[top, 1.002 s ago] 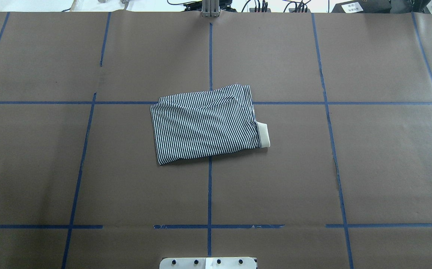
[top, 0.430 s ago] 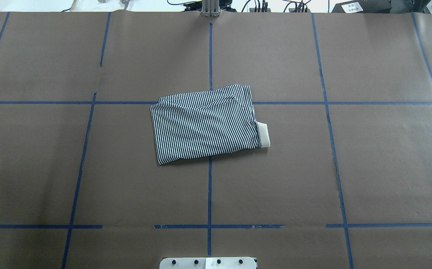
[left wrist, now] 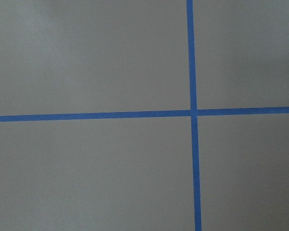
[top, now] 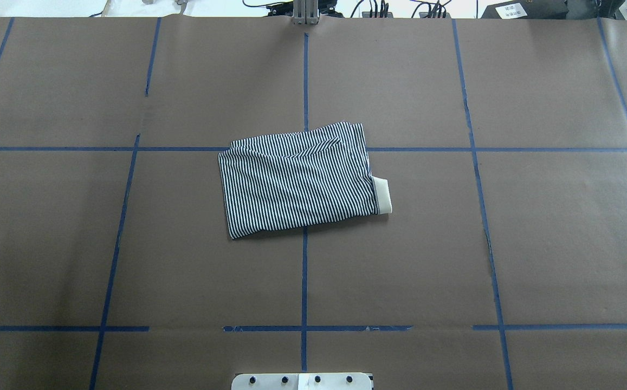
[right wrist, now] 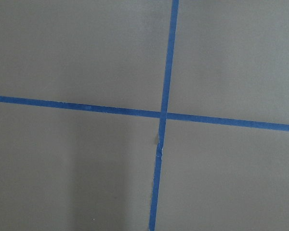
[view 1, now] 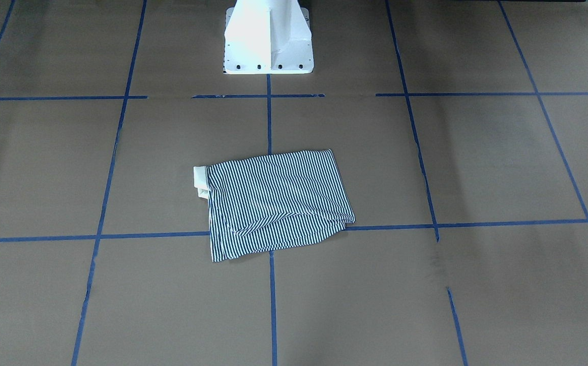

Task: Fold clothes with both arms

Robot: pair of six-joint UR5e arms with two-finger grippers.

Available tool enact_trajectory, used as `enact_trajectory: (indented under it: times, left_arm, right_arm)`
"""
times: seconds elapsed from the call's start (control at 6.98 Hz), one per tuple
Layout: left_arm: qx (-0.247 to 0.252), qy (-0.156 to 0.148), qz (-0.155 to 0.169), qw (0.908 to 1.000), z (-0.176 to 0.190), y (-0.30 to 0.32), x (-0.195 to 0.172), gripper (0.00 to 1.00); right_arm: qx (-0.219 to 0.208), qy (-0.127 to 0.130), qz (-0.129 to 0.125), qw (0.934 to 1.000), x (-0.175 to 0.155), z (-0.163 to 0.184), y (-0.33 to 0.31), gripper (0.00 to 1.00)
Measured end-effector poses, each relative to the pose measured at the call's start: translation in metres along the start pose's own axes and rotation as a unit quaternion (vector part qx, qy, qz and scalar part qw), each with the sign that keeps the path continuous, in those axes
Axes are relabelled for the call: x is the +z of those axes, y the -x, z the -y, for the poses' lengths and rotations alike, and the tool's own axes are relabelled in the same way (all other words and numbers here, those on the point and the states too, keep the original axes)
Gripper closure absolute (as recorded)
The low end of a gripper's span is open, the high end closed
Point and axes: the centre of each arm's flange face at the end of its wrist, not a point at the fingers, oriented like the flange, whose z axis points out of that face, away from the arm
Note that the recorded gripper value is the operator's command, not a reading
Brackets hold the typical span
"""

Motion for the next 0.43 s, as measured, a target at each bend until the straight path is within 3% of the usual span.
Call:
enact_trajectory:
  times: [0.43]
  left_arm:
    - [0.001,-0.001,0.000,1.0000,0.0001,-0.0002,-0.0003,0.00]
  right_arm:
    - [0.001,0.000,0.003,1.0000,0.0006,0.0000,0.0000,0.00]
